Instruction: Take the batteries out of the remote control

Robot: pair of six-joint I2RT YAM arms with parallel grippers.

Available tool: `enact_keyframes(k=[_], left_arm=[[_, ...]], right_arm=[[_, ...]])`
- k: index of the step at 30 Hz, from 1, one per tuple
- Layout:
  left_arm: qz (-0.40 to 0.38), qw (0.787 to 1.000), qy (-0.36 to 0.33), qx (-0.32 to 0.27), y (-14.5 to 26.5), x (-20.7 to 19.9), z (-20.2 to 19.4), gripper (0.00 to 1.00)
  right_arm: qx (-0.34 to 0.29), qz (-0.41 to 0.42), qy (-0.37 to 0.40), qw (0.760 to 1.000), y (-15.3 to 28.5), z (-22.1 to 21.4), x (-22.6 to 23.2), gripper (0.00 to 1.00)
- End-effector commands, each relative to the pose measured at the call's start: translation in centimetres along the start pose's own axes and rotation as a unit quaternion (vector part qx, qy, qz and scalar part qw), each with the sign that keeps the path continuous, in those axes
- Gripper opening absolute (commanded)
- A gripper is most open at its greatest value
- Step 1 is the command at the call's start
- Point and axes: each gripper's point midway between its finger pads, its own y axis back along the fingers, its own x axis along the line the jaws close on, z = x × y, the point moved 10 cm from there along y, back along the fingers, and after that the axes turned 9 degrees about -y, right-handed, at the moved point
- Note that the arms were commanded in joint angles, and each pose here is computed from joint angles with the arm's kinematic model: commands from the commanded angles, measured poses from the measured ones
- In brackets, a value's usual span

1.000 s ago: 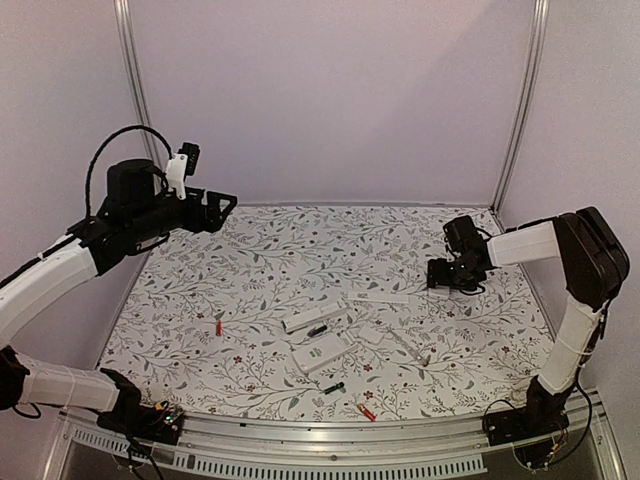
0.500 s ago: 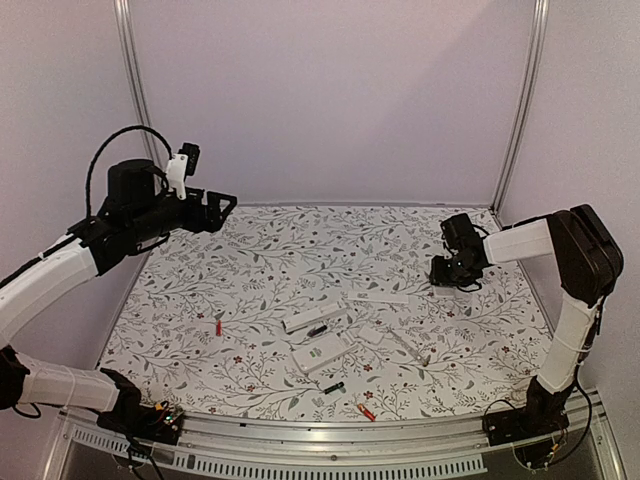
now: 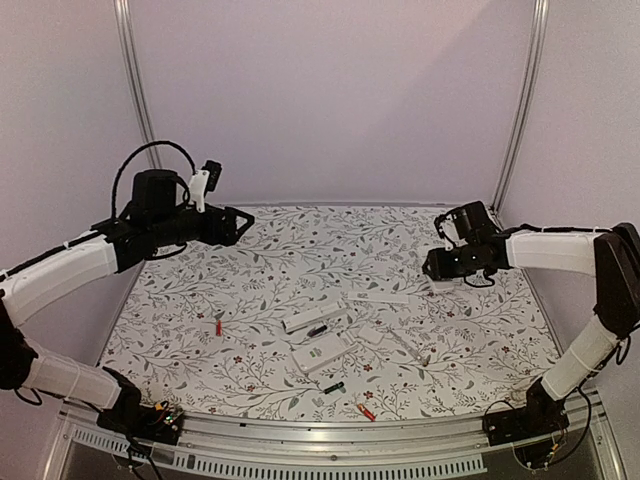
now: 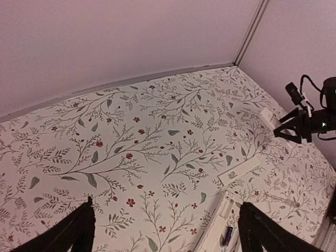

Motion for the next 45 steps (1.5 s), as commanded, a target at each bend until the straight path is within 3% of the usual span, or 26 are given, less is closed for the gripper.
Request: enact_keyframes(k=[1, 7, 13, 19, 26, 29, 37, 45], left_arm=[[-0.123, 0.992, 0.009, 0.027, -2.3, -2.7, -1.6, 0.94], [-0.231, 0.971, 0.0, 0.066, -4.6, -6.5, -3.7, 0.94], [-0.31, 0.946, 0.039, 0.082, -6.5, -7.6, -5.2, 0.94], [-0.349, 0.928, 0.07, 0.113, -7.9, -8.3, -6.8, 0.93], [-0.348, 0.919, 0.099, 0.16, -9.4, -8.5, -8.8, 0.91], [-0.345, 0.915, 0.109, 0.179, -10.0, -8.5, -9.6, 0.83], [-0.345, 0.91, 0.116, 0.198, -10.6, -8.6, -10.3, 0.44], [-0.323, 0.917, 0.118, 0.202, -11.0, -7.7, -10.3, 0.28]], right_arm=[[-0.007, 0.107, 0.104, 0.989, 3.6, -1.1, 4.6, 0.35], [-0.004, 0.201, 0.178, 0.963, 5.6, -3.9, 10.7, 0.33], [0.001, 0.255, 0.214, 0.943, 5.7, -5.6, 16.7, 0.33], [0.019, 0.244, 0.259, 0.934, 4.1, -7.6, 21.4, 0.31], [0.015, 0.236, 0.285, 0.929, 3.5, -8.3, 23.8, 0.31], [0.008, 0.24, 0.284, 0.928, 3.8, -8.1, 24.0, 0.3], [-0.003, 0.235, 0.281, 0.93, 4.2, -7.8, 24.0, 0.29], [-0.013, 0.209, 0.286, 0.935, 4.3, -7.8, 23.3, 0.28]])
